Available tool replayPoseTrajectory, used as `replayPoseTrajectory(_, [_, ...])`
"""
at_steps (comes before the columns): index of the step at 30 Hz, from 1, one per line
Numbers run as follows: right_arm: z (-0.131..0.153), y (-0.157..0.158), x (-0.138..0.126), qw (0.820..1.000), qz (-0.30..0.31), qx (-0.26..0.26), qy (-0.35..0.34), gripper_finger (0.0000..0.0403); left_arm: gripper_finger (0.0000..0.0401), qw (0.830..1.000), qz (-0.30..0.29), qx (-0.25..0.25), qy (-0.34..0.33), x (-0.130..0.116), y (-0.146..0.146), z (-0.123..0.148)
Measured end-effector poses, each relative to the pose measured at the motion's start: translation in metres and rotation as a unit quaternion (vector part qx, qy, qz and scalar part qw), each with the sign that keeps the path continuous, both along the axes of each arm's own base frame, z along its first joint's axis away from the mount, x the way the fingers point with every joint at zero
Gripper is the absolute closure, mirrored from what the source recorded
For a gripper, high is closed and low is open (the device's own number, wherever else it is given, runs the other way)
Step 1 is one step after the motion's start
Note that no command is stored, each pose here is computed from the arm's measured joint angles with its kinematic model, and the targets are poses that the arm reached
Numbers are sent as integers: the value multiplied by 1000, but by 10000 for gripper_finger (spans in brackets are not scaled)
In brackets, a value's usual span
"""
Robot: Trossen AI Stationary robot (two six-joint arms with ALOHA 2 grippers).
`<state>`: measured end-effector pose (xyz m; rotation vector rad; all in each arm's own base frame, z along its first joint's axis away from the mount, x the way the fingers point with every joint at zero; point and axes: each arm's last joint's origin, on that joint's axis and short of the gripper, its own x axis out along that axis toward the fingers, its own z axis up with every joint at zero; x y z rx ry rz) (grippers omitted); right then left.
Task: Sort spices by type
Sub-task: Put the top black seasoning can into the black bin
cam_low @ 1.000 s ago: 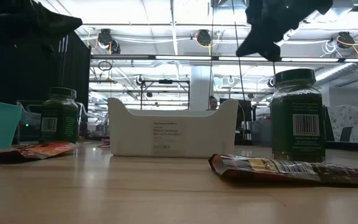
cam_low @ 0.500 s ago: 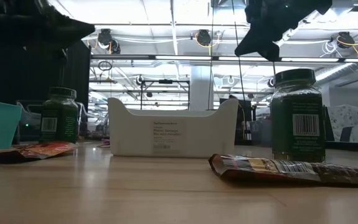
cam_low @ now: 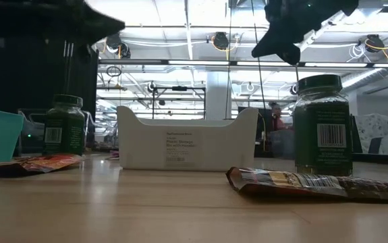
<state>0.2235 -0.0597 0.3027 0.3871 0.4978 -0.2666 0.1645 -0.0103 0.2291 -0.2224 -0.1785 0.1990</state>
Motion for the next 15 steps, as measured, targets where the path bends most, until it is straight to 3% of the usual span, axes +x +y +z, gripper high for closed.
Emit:
replayPoseTrajectory(10, [0, 4, 9, 997, 46, -68, -7, 394, 395, 998, 13, 68, 0, 11, -1, 38])
replayPoseTrajectory(15, [-11, 3, 19, 996, 42, -68, 29, 394, 395, 996, 26, 79, -7, 13, 2, 52])
